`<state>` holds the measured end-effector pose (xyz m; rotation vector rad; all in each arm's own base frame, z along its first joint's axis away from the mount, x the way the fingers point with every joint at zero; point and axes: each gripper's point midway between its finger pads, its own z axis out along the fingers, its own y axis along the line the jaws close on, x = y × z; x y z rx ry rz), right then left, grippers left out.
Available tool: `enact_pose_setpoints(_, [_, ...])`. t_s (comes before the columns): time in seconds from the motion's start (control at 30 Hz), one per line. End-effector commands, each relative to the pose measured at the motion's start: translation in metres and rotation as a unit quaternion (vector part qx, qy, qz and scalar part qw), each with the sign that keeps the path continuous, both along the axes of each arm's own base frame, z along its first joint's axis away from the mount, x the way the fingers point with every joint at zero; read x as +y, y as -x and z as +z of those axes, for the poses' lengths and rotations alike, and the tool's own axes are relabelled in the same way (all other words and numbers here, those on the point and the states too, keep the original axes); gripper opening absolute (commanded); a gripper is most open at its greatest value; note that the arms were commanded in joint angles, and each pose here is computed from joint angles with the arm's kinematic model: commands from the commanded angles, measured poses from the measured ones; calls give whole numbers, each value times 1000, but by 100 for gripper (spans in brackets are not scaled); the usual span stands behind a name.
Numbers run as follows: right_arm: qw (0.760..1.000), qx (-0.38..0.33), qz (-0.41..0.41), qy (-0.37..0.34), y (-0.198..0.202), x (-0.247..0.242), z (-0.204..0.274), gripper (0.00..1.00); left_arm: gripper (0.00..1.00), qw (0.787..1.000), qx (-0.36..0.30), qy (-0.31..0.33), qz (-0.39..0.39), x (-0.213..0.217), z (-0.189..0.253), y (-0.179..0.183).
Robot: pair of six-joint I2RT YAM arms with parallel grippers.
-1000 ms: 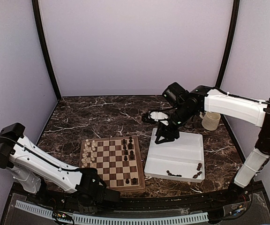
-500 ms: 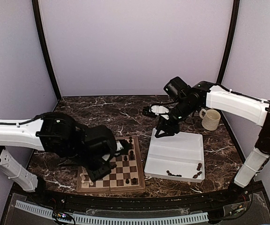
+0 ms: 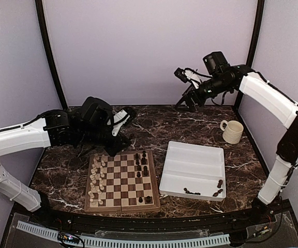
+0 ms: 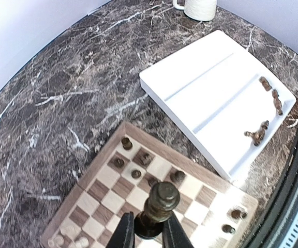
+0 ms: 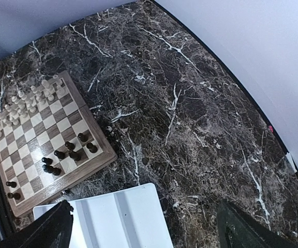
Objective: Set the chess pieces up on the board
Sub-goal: Pass from the left arm to the right
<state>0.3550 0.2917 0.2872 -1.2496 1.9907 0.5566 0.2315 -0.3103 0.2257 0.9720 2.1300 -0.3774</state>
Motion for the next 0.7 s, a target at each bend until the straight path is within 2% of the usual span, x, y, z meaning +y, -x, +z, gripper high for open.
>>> enact_pose_setpoints(0.0, [982,105,139,-72,46,32,8,98,17,997,-18,36,-60,-22,0,-16])
enact_pose_setpoints(0.13, [977,56,205,-17,78,55,-9,75,17,995,-3,50,-89,-32,-7,-19])
enact_pose_setpoints(0.2, [972,47,229,-4,91,67,-17,68,17,994,0,57,-97,-37,-7,-21])
enact_pose_setpoints(0.67, [956,118,255,-86,102,114,-5,53,17,981,2,136,-140,-54,17,-8])
